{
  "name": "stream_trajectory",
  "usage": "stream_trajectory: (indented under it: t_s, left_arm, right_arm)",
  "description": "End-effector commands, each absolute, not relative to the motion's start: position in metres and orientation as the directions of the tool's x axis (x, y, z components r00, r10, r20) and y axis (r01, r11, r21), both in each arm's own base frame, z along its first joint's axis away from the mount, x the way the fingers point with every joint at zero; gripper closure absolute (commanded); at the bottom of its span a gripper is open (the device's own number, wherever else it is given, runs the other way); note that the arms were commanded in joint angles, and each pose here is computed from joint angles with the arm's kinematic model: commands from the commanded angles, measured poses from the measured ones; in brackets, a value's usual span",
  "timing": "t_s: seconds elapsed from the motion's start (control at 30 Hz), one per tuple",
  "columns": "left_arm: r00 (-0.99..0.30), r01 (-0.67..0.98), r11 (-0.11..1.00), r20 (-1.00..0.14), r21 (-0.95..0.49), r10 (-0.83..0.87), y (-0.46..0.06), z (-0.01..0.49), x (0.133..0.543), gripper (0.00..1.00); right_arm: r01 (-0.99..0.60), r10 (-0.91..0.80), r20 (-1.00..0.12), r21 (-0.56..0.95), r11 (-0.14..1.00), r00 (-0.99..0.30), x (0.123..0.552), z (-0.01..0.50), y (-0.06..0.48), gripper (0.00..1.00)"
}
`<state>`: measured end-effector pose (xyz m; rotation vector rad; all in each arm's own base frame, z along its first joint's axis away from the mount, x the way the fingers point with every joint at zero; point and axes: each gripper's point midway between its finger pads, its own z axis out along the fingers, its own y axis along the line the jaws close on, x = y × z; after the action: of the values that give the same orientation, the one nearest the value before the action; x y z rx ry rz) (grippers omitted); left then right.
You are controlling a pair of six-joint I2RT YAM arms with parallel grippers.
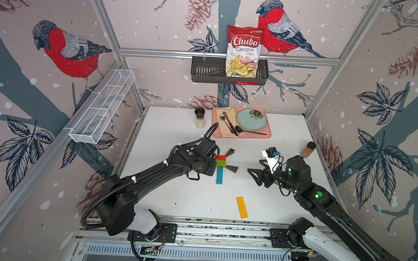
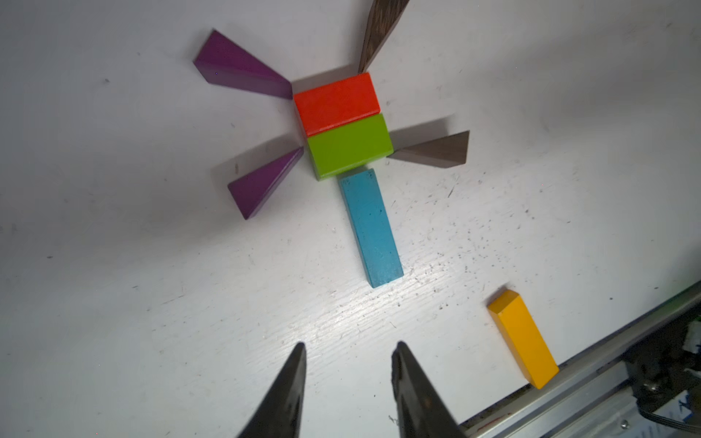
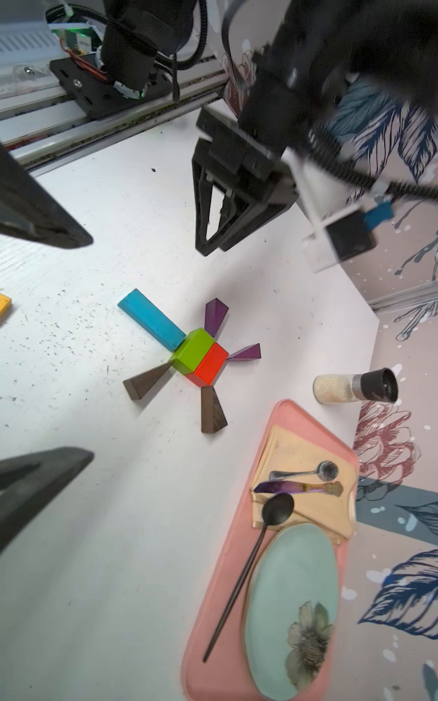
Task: Assemble a small pinwheel with building blocks
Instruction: Pick up the building block from the center of the board.
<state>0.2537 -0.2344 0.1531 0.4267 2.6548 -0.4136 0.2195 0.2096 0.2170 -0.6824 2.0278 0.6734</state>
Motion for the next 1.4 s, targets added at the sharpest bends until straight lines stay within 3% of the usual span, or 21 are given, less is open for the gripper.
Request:
stream_trajectory:
  t_s: [0.0,0.1,0.2,0.23,0.27,0.3,0.47,0.6,0.73,0.93,1.37]
  left_arm:
    - [-0.861,0.307,0.928,-0.476,-0.211,0.177,-0.214,0.178,0.254,0.51]
    - [-0.836,0.287,0.926,-0.537,-0.246,0.116,-0.201,0.197,0.261,0.42]
    - [-0.837,0.282,0.898,-0.545,-0.338,0.058,-0.196,0.204,0.269,0.34]
    - [-0.846,0.279,0.891,-0.53,-0.359,0.052,-0.194,0.204,0.267,0.27]
    - [-0.859,0.276,0.884,-0.51,-0.378,0.05,-0.193,0.204,0.264,0.12]
    - [-0.875,0.276,0.871,-0.481,-0.407,0.052,-0.195,0.203,0.259,0.03]
    - [-0.936,0.205,0.81,-0.351,-0.549,-0.002,-0.199,0.216,0.236,0.03]
    - [-0.952,0.098,0.808,-0.29,-0.581,-0.094,-0.186,0.237,0.241,0.03]
    - [-0.945,-0.001,0.799,-0.26,-0.601,-0.197,-0.176,0.259,0.26,0.03]
    - [-0.956,0.005,0.781,-0.231,-0.625,-0.178,-0.169,0.279,0.272,0.03]
    - [-0.972,0.03,0.813,-0.206,-0.582,-0.111,-0.143,0.257,0.26,0.03]
  right_arm:
    - [-0.539,-0.208,-0.696,0.297,0.788,-0.687,0.212,0.188,0.214,0.27]
    - [-0.446,-0.282,-0.525,0.215,0.869,-0.803,0.197,0.16,0.204,0.3]
    - [-0.357,-0.25,-0.414,0.206,0.911,-0.876,0.183,0.146,0.191,0.33]
    - [-0.319,-0.225,-0.377,0.208,0.925,-0.899,0.177,0.143,0.185,0.34]
    - [-0.3,-0.218,-0.335,0.219,0.928,-0.917,0.169,0.141,0.183,0.35]
    - [-0.304,-0.231,-0.301,0.225,0.926,-0.925,0.162,0.139,0.181,0.35]
    - [-0.385,-0.361,-0.136,0.265,0.884,-0.923,0.141,0.136,0.181,0.32]
    - [-0.407,-0.402,-0.074,0.262,0.875,-0.913,0.137,0.122,0.185,0.31]
    - [-0.397,-0.379,-0.118,0.289,0.871,-0.918,0.147,0.113,0.203,0.31]
    - [-0.369,-0.343,-0.139,0.283,0.885,-0.929,0.144,0.091,0.222,0.36]
    - [-0.261,-0.24,-0.126,0.184,0.948,-0.962,0.114,0.043,0.245,0.38]
